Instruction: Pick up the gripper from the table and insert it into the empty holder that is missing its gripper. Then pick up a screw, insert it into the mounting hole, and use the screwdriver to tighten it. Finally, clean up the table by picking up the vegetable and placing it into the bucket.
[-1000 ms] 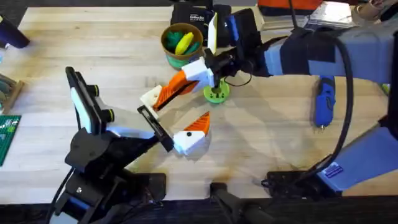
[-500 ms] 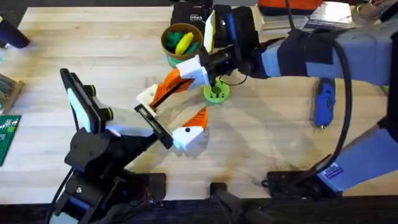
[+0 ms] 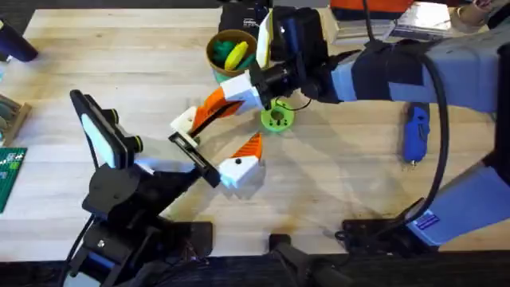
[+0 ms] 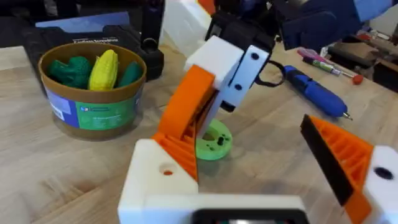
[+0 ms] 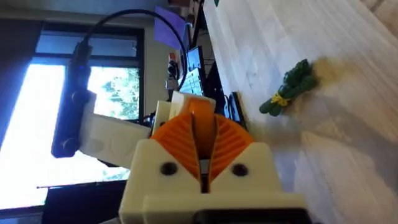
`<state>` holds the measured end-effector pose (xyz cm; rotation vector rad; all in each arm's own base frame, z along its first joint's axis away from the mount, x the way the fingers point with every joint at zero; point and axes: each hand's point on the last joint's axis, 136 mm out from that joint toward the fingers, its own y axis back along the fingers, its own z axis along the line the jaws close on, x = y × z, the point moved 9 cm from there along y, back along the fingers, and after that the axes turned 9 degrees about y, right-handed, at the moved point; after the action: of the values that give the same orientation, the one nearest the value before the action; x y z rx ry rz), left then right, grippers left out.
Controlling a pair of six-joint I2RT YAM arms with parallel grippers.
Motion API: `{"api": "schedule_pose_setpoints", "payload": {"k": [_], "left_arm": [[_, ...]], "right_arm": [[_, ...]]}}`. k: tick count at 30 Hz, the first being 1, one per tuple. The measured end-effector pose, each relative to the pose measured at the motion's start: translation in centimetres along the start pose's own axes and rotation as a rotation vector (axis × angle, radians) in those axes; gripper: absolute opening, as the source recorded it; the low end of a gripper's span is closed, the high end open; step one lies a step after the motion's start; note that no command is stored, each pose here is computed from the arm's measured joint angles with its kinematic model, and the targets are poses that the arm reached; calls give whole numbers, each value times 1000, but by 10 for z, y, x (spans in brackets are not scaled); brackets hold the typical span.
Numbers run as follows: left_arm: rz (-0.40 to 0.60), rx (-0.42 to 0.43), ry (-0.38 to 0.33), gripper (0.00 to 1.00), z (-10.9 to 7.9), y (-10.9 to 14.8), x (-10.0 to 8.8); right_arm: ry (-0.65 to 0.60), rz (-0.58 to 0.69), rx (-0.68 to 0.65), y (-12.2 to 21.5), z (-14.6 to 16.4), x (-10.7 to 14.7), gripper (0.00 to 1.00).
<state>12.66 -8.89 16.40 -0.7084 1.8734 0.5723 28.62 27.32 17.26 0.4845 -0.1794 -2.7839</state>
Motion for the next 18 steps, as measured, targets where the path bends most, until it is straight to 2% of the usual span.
{"api": "schedule_pose_setpoints", "payload": {"k": [2,5,11,15,18], "left_arm": [[0,0,0,986,0,0,0],[-1,1,-1,986,0,0,0],[1,7,-5,986,-1,0,0],[22,68,-13,986,-6,0,2],[25,78,-16,985,-7,0,2]], "right_arm": [[0,0,0,0,0,0,18],[0,1,-1,0,0,0,85],[2,8,-13,1,1,0,152],[14,25,-31,-2,4,2,231],[14,23,-31,-1,3,1,287]]}}
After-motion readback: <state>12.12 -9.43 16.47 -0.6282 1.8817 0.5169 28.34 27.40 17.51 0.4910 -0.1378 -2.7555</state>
